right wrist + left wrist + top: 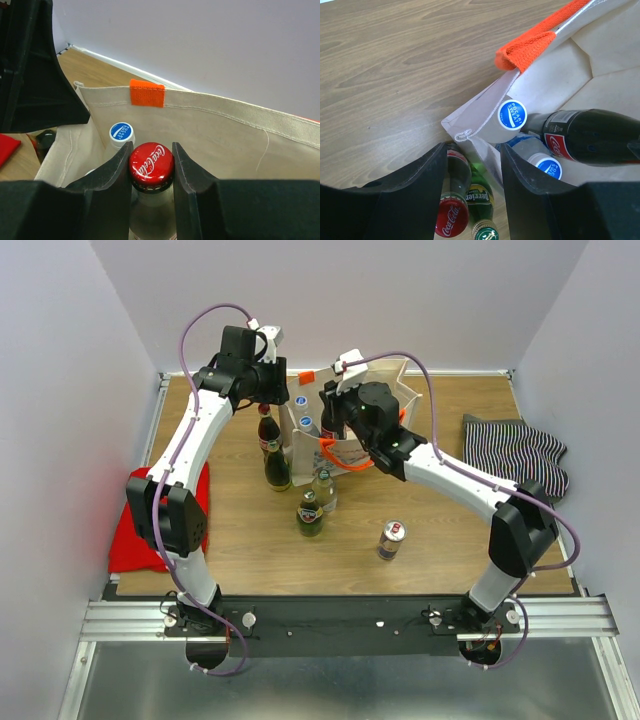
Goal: Place the beverage into the canvas bag
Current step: Place the drink in the canvas bag.
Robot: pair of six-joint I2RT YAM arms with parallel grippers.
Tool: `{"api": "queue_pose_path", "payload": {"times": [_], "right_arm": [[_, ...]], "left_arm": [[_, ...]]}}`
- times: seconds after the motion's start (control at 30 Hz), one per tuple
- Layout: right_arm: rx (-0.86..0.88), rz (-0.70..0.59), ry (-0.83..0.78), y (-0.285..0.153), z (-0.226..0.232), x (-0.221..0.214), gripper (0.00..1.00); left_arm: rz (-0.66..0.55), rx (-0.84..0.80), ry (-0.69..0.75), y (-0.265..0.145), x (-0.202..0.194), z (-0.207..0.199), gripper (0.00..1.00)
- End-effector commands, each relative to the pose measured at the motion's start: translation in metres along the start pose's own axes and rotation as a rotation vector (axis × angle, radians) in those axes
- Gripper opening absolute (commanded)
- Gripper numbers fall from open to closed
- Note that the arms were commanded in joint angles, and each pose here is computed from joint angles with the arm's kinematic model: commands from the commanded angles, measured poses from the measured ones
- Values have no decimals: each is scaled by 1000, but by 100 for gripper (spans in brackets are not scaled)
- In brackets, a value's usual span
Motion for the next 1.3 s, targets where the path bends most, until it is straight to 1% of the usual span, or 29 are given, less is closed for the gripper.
{"api": "queue_pose_path", "payload": {"times": [0.0, 0.3, 0.73, 0.87, 0.97, 1.13, 1.27], "right_arm": [[-53, -264, 73, -7, -6, 68, 1], [-39, -195, 73, -1, -1, 43, 1], [-17, -115, 81, 1, 4, 23, 1], [-11, -77, 76, 5, 7, 15, 1], [-10, -50, 113, 7, 9, 8, 1], [-14, 28, 116, 11, 12, -11, 1], [-13, 51, 136, 8, 13, -16, 1]], "left_arm": [[20, -9, -7, 5, -4, 3, 56], [19, -8, -7, 4, -4, 3, 56], [21, -9, -7, 5, -5, 3, 56], [16, -8, -4, 4, -4, 3, 56], [18, -8, -6, 4, -4, 4, 56], [15, -9, -5, 4, -4, 4, 56], [15, -9, -6, 4, -5, 4, 58]]}}
Point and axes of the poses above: each gripper's point midway between its finger pads, its own y axis out along the fingers, its own z axis along the line the jaws close on, x = y × z, the point moved 6 cm from there along -y, back along the fingers, and after that the axes turned 2 degrees about -y, right-handed, at the moved point
